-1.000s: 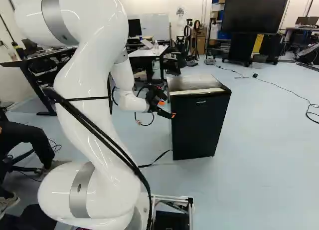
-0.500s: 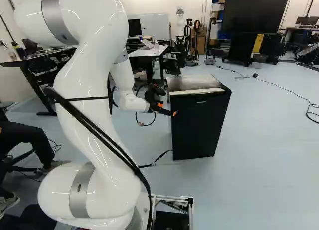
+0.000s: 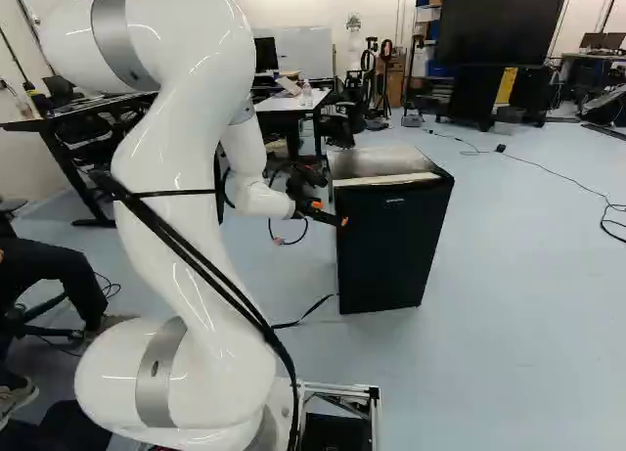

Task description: Open the fridge door

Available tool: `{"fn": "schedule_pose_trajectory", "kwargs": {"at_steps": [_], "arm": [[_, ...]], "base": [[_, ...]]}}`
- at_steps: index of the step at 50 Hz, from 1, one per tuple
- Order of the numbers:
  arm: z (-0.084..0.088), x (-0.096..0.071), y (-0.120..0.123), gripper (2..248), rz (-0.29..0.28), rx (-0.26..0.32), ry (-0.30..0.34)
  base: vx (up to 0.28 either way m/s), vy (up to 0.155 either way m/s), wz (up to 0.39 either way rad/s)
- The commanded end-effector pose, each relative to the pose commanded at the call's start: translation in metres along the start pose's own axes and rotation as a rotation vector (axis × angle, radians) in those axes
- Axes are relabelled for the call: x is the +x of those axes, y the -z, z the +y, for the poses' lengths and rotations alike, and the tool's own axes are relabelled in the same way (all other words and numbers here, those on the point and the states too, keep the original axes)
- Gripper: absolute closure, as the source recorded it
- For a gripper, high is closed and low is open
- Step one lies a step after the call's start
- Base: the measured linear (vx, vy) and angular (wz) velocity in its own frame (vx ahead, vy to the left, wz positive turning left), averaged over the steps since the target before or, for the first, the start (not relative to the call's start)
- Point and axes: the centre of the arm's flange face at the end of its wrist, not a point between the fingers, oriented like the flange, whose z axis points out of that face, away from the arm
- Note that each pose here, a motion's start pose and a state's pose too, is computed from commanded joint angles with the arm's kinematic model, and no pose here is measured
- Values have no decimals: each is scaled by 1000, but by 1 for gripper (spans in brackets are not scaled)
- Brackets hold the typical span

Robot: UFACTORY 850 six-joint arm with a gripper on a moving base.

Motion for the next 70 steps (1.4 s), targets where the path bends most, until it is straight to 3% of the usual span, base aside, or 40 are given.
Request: {"fn": "schedule_pose_trajectory", "kwargs": {"at_steps": [25,50,70], "arm": [[10,8,-15,3,0,-42,-35],[8,11,-23,3,0,-63,-58],[29,15,-31,3,-14,-139,-115]], "base": [[0,0,0],[0,0,0],[0,0,0]]}}
